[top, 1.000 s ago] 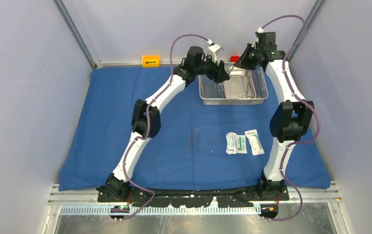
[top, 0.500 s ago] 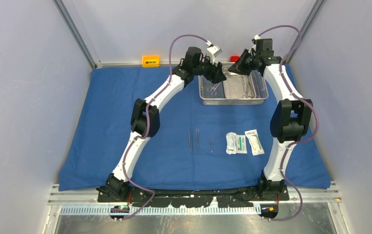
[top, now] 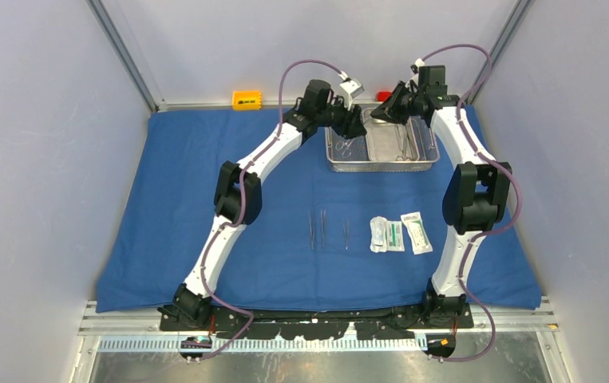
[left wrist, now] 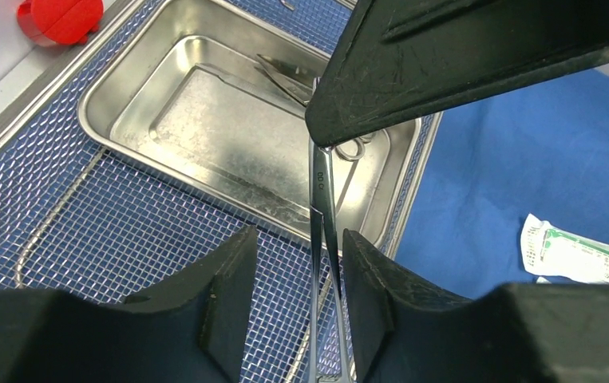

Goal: Open and lay out the surgical kit
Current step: Place the medical item in the surgical kit.

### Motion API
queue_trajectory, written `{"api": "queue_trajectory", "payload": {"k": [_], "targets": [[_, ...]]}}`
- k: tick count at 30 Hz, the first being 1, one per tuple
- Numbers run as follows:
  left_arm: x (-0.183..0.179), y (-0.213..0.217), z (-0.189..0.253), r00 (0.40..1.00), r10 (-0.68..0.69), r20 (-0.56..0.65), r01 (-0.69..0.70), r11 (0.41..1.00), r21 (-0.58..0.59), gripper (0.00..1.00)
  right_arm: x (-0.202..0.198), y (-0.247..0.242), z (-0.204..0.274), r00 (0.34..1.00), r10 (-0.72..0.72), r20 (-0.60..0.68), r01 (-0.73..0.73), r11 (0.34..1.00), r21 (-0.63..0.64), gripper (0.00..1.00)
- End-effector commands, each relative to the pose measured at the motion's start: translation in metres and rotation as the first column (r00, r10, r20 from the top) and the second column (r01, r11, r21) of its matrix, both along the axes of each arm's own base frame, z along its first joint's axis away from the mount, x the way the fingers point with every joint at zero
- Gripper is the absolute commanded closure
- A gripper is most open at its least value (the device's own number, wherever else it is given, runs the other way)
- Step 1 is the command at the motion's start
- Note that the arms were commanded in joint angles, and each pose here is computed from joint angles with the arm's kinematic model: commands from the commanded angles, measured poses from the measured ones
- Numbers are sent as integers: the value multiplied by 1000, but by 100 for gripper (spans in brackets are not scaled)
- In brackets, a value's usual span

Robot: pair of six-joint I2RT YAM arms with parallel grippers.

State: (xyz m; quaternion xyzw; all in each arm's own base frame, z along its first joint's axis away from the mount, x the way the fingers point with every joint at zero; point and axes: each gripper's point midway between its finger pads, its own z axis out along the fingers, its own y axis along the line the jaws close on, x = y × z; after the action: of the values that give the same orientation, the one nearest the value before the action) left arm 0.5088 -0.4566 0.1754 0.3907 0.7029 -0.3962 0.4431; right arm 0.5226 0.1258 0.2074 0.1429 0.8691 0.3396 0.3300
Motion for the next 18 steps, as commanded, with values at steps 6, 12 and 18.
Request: {"api": "queue_trajectory", "payload": {"k": [6, 12, 18], "targets": [[-9, 0, 46, 998, -25, 56, 28, 999, -46, 64, -2, 2, 49, 993, 5, 121, -9, 1000, 29, 100], [-10, 0, 48, 998, -22, 56, 25, 999, -45, 80, -3, 4, 48, 993, 9, 119, -12, 1000, 29, 100], [-13, 1, 49, 999, -19, 43, 21, 999, -40, 100, -4, 7, 48, 992, 18, 123, -22, 999, 31, 100]]}}
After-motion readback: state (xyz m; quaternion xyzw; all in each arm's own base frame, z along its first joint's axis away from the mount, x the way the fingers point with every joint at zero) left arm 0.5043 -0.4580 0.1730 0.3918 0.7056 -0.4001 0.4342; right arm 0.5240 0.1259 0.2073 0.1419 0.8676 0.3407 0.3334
